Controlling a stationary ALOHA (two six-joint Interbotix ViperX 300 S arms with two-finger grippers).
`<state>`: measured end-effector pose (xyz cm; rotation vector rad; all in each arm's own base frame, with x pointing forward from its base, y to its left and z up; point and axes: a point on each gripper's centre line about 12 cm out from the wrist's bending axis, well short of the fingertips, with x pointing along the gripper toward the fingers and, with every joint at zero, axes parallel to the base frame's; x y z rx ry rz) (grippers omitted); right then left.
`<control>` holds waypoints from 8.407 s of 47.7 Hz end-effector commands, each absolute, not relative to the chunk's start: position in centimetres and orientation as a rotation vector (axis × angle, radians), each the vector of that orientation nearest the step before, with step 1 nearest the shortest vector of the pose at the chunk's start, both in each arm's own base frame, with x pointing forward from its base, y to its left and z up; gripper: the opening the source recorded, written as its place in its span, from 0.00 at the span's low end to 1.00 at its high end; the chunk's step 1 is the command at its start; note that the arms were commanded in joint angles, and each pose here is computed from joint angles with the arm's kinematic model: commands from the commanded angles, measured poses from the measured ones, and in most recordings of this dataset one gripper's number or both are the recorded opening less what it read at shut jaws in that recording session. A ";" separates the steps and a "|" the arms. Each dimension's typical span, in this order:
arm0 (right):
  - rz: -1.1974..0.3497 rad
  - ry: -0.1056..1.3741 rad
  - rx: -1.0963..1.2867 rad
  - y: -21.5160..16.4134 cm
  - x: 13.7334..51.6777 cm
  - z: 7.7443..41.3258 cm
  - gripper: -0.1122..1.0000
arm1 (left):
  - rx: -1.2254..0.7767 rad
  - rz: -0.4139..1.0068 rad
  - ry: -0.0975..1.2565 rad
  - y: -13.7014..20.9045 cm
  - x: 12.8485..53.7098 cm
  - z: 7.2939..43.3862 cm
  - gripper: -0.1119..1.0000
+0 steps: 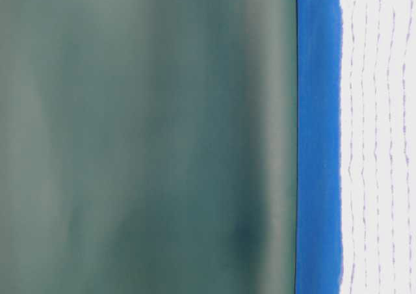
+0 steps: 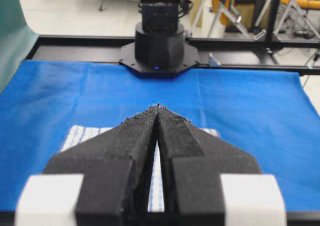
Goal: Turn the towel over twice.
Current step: 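Move both grippers toward the far corners of the striped towel, then pinch the far left and far right towel corners with both grippers, then lift the held corners up and pull them toward the far side, then swing the held edge over and lay the towel flat toward the near side, then open both grippers and withdraw them outward from the towel, then move both grippers back to the far corners of the towel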
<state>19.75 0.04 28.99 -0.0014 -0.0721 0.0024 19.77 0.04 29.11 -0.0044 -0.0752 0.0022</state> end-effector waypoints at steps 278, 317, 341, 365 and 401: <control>-0.086 0.895 0.498 5.9 28.2 11.3 0.15 | -0.162 -0.104 0.797 -5.9 25.7 9.6 0.13; -0.071 0.653 0.268 1.8 27.6 20.5 0.66 | -0.092 -0.091 0.512 -3.2 24.8 19.8 0.82; -0.211 0.313 0.143 -4.3 21.1 23.6 0.66 | -0.013 0.074 0.234 1.4 18.9 21.6 0.82; -0.198 0.227 0.187 -4.6 20.3 22.5 0.66 | -0.027 0.110 0.180 1.9 18.0 21.2 0.82; -0.487 0.658 0.298 -14.1 26.7 14.9 0.66 | -0.077 0.397 0.397 9.2 22.0 16.2 0.82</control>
